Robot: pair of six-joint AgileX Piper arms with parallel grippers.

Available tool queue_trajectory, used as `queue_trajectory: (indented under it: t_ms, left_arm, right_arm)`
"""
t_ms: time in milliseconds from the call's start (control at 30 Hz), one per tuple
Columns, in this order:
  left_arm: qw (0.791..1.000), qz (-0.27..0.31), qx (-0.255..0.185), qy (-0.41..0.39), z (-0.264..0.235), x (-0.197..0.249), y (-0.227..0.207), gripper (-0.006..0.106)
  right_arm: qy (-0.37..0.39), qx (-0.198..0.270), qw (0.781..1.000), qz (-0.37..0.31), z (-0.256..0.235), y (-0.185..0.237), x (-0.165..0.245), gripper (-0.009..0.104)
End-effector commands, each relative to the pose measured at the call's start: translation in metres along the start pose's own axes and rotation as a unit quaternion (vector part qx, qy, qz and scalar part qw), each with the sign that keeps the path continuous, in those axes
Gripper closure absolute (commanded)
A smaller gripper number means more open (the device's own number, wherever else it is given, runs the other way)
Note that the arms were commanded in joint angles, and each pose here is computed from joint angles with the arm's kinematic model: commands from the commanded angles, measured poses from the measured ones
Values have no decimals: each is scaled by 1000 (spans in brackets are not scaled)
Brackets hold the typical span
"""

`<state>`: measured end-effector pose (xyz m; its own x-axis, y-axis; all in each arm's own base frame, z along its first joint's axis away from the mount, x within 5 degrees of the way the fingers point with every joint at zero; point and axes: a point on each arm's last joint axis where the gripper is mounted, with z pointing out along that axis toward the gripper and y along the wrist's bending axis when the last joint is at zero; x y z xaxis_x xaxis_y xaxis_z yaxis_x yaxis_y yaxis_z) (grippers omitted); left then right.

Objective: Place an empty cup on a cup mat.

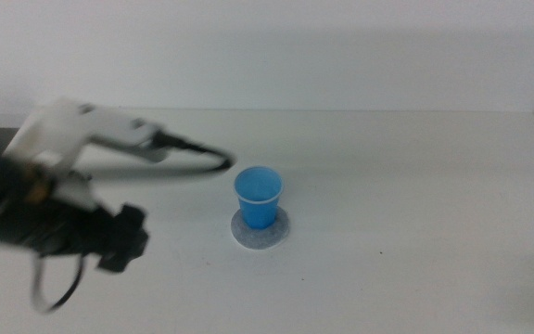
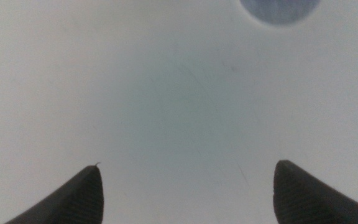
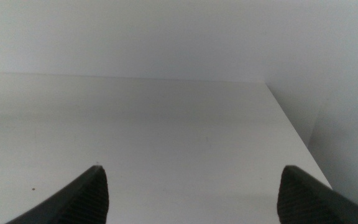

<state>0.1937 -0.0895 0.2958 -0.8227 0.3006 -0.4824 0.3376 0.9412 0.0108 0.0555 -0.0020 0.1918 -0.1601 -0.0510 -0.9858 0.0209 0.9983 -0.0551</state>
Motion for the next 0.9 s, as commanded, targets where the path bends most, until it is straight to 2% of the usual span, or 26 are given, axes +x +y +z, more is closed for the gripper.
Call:
queue_trajectory:
  t_ms: [0, 133, 233, 333, 600, 733, 867]
  left_arm:
    - [997, -3, 1, -80, -10, 22, 4, 7]
    - [975, -34, -10, -219, -26, 62, 19, 7]
    - [955, -92, -24, -282, -24, 94, 31, 7]
    - [943, -113, -42, -310, -15, 125, 35, 7]
    - [910, -76, -118, -391, -16, 169, 34, 7]
    - [896, -88, -118, -420, -9, 182, 31, 7]
    - [897, -90, -114, -418, -4, 185, 30, 7]
  right_arm:
    - [-4, 1, 1000, -5, 0, 0, 0, 2]
    - [-4, 0, 1000, -3, 0, 0, 0, 2]
    - [-4, 0, 1000, -3, 0, 0, 0, 2]
    - [-4, 0, 1000, -3, 0, 0, 0, 2]
    - [-4, 0, 1000, -3, 0, 0, 0, 2]
    - [-4, 0, 1000, -3, 0, 0, 0, 2]
    - [-4, 0, 1000, -3, 0, 0, 0, 2]
